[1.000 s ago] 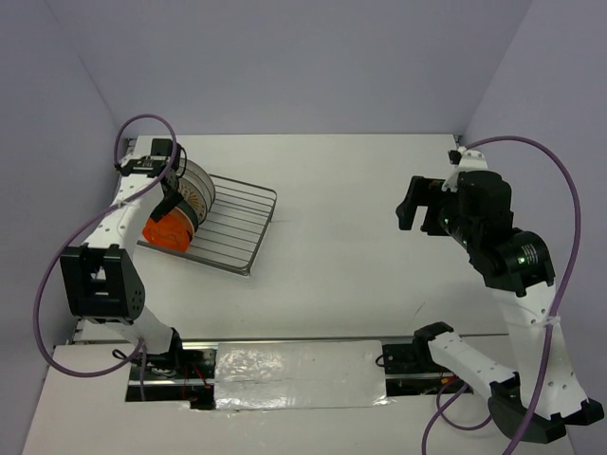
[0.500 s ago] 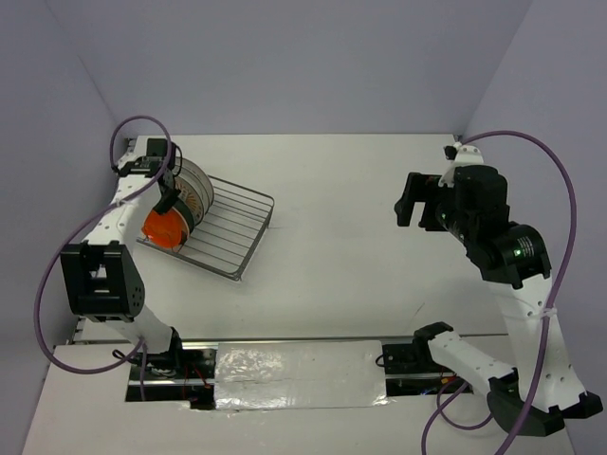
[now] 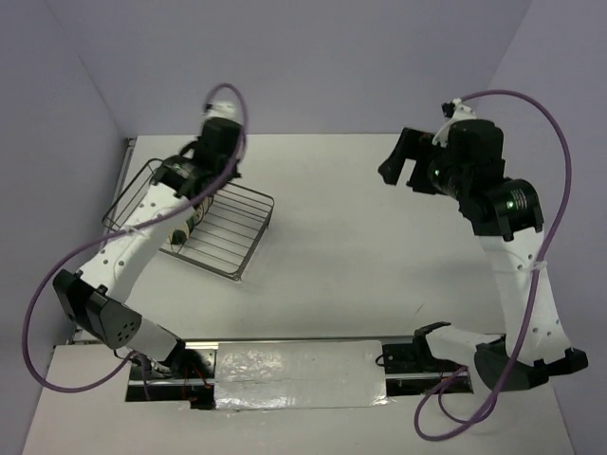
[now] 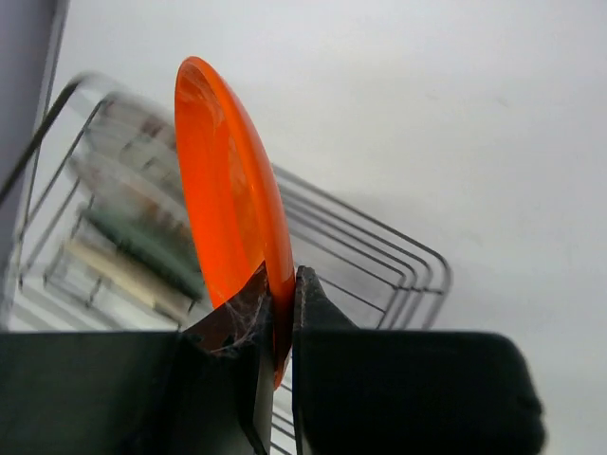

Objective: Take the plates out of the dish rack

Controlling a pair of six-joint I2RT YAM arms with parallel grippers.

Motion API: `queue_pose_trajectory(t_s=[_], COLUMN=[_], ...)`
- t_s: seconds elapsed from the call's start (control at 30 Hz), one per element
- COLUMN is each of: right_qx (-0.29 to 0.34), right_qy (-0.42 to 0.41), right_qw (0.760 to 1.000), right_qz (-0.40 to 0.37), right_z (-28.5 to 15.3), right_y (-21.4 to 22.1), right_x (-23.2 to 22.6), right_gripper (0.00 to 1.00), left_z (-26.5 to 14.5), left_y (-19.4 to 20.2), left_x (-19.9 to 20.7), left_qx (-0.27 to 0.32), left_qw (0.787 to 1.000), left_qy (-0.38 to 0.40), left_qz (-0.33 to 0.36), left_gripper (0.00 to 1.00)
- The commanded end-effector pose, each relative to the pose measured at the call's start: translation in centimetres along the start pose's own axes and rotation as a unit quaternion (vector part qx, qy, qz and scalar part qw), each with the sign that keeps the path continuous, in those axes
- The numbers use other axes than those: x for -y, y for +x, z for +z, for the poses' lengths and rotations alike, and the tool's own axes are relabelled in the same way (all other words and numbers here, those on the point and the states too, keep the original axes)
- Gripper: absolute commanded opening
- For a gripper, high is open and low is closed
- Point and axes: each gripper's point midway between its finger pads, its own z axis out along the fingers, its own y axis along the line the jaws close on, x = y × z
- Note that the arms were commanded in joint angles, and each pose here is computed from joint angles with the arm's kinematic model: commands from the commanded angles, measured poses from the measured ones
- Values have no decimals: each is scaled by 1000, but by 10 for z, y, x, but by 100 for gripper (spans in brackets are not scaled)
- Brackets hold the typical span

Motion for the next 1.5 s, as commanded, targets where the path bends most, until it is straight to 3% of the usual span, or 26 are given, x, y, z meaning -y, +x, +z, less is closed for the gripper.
queue_pose_trajectory(t_s=[0.0, 0.03, 0.07, 0.13, 0.17, 0.23, 0.3, 0.43, 0.63, 0.7, 0.77, 0.83, 0.87, 0.9, 0.93, 0.97, 1.03, 1.1, 1.13, 1.2, 1.23, 1.3, 1.33, 1.37, 1.43, 1.47], right_qx=[37, 21, 15, -19, -33, -102, -138, -181, -242, -267, -279, -271, -270, -263, -257, -245, -206, -162, -118, -101, -69, -70, -53, -53, -62, -56], right_qy=[-51, -59, -72, -128, -150, -186, -191, -190, -221, -226, -230, -251, -256, -252, -240, -226, -163, -93, -65, -13, 10, 11, 0, -3, 15, 10], right_qw=[995, 993, 989, 980, 976, 963, 956, 947, 928, 921, 916, 912, 910, 914, 919, 927, 949, 967, 974, 976, 978, 978, 977, 977, 967, 962], right_qz=[82, 100, 127, 153, 156, 168, 174, 184, 175, 173, 177, 181, 182, 179, 176, 173, 174, 174, 180, 190, 194, 199, 204, 209, 247, 268], right_z=[-10, -2, -2, 5, 7, 22, 35, 58, 72, 72, 76, 75, 75, 75, 76, 79, 94, 112, 124, 148, 164, 196, 209, 220, 254, 260], right_y=[-48, -50, -54, -55, -55, -37, -17, 27, 85, 102, 115, 114, 113, 108, 106, 101, 89, 81, 64, 74, 69, 78, 70, 67, 79, 78], right_x=[-24, -25, -26, -36, -43, -55, -56, -51, -68, -73, -73, -78, -78, -77, -73, -67, -37, 0, 25, 66, 96, 120, 132, 140, 170, 182], right_gripper=[100, 100, 100, 100, 100, 100, 100, 100, 93, 78, 69, 51, 37, 3, 0, 0, 0, 0, 0, 0, 0, 1, 2, 3, 4, 6], left_z=[-41, -51, -63, -87, -101, -123, -125, -155, -171, -176, -180, -183, -184, -180, -176, -173, -163, -150, -129, -118, -96, -83, -73, -69, -66, -61], left_y=[5, 14, 46, 55, 79, 101, 111, 141, 164, 158, 152, 151, 152, 154, 158, 159, 157, 157, 161, 151, 137, 121, 91, 87, 48, 49], left_x=[96, 109, 127, 150, 164, 184, 185, 207, 229, 234, 237, 241, 243, 242, 243, 240, 234, 222, 208, 196, 175, 157, 142, 125, 103, 83], left_qx=[99, 115, 125, 175, 191, 213, 228, 293, 306, 319, 331, 333, 332, 330, 326, 323, 318, 295, 250, 201, 156, 109, 100, 75, 62, 31], left_qw=[954, 936, 898, 868, 830, 775, 764, 696, 666, 671, 674, 674, 672, 673, 674, 677, 702, 729, 766, 811, 862, 919, 941, 949, 978, 983], left_qy=[126, 132, 142, 164, 177, 208, 173, 192, 224, 223, 219, 226, 229, 223, 216, 207, 183, 162, 158, 181, 162, 157, 135, 115, 90, 65], left_qz=[254, 304, 397, 435, 494, 557, 579, 627, 643, 631, 623, 620, 620, 624, 627, 628, 611, 596, 571, 519, 455, 346, 295, 283, 177, 171], left_gripper=[0, 0, 0, 0, 0, 0, 0, 0, 0, 0, 0, 0, 0, 0, 1, 13, 99, 99, 99, 99, 99, 99, 99, 99, 99, 100])
